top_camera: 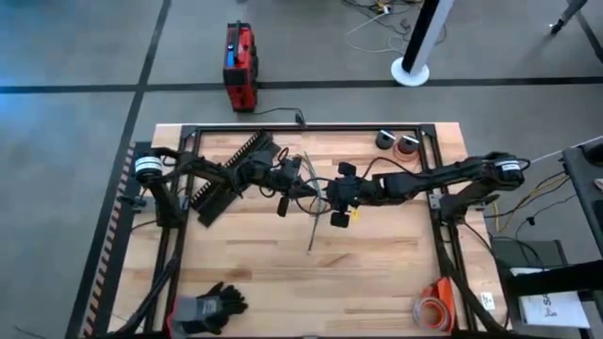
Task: Ziptie cables
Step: Wrap the cable wires together using a black zip tie
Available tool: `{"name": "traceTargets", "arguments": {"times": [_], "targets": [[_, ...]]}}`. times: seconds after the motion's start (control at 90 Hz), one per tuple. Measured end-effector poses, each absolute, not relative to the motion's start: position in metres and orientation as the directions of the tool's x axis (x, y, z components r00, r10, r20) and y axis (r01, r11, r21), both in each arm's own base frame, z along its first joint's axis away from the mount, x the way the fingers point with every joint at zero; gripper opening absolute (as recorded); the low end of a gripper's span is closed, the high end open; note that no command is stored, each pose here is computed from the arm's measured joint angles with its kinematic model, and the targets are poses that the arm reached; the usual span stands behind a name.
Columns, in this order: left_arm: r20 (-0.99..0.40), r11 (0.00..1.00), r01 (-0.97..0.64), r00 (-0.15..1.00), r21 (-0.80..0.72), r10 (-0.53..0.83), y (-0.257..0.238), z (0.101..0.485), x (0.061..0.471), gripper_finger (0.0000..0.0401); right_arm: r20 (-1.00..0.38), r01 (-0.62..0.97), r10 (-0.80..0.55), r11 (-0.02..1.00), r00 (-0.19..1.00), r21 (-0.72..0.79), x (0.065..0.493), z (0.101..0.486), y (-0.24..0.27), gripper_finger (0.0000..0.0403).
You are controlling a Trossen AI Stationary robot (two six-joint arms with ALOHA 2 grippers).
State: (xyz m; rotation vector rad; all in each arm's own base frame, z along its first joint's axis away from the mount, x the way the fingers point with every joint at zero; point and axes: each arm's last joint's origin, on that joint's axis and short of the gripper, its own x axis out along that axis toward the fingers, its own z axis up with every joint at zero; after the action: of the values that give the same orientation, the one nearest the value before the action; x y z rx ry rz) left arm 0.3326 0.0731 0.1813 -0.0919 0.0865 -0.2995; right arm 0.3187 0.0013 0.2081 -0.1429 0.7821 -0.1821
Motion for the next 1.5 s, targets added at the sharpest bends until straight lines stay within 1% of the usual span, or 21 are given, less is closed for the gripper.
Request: {"name": "traceTargets", "arguments": {"times": [0.211,0.356,0.4,0.544,0.711,0.9,1.056,1.167,1.5], "targets": [[-0.058,0.913,0.401,0.912,-0.075,-0.406,0.066,0.185,0.334,0.0,-0.681,-0.025,-0.068,0.992,0.729,-0.126,0.322,0.209,0.006,0.0153],[-0.058,0.895,0.444,0.893,-0.039,-0.446,0.054,0.185,0.336,0.0,-0.66,-0.052,-0.048,0.99,0.75,-0.131,0.325,0.209,0.006,0.016],[-0.059,0.891,0.453,0.889,-0.031,-0.454,0.051,0.184,0.337,0.0,-0.657,-0.073,-0.022,0.991,0.753,-0.116,0.326,0.209,0.007,0.0161],[-0.058,0.883,0.468,0.881,-0.024,-0.469,0.045,0.185,0.338,0.0,-0.621,-0.197,0.127,0.979,0.774,-0.045,0.332,0.207,0.012,0.0155],[-0.057,0.879,0.477,0.877,-0.022,-0.478,0.042,0.185,0.338,0.0,-0.591,-0.203,0.133,0.978,0.796,-0.054,0.339,0.202,0.012,0.0144],[-0.057,0.866,0.499,0.864,-0.022,-0.5,0.04,0.185,0.338,0.0,-0.589,-0.211,0.138,0.976,0.796,-0.057,0.344,0.195,0.012,0.0124],[-0.058,0.862,0.506,0.86,-0.025,-0.507,0.039,0.184,0.338,0.0,-0.584,-0.246,0.18,0.969,0.791,-0.035,0.344,0.195,0.013,0.0101],[-0.058,0.857,0.515,0.855,-0.027,-0.516,0.039,0.184,0.337,0.0,-0.583,-0.255,0.185,0.966,0.791,-0.04,0.344,0.195,0.014,0.0084],[-0.058,0.848,0.529,0.846,-0.03,-0.53,0.039,0.184,0.337,0.0,-0.597,-0.264,0.185,0.964,0.781,-0.046,0.343,0.194,0.014,0.0016]]}}
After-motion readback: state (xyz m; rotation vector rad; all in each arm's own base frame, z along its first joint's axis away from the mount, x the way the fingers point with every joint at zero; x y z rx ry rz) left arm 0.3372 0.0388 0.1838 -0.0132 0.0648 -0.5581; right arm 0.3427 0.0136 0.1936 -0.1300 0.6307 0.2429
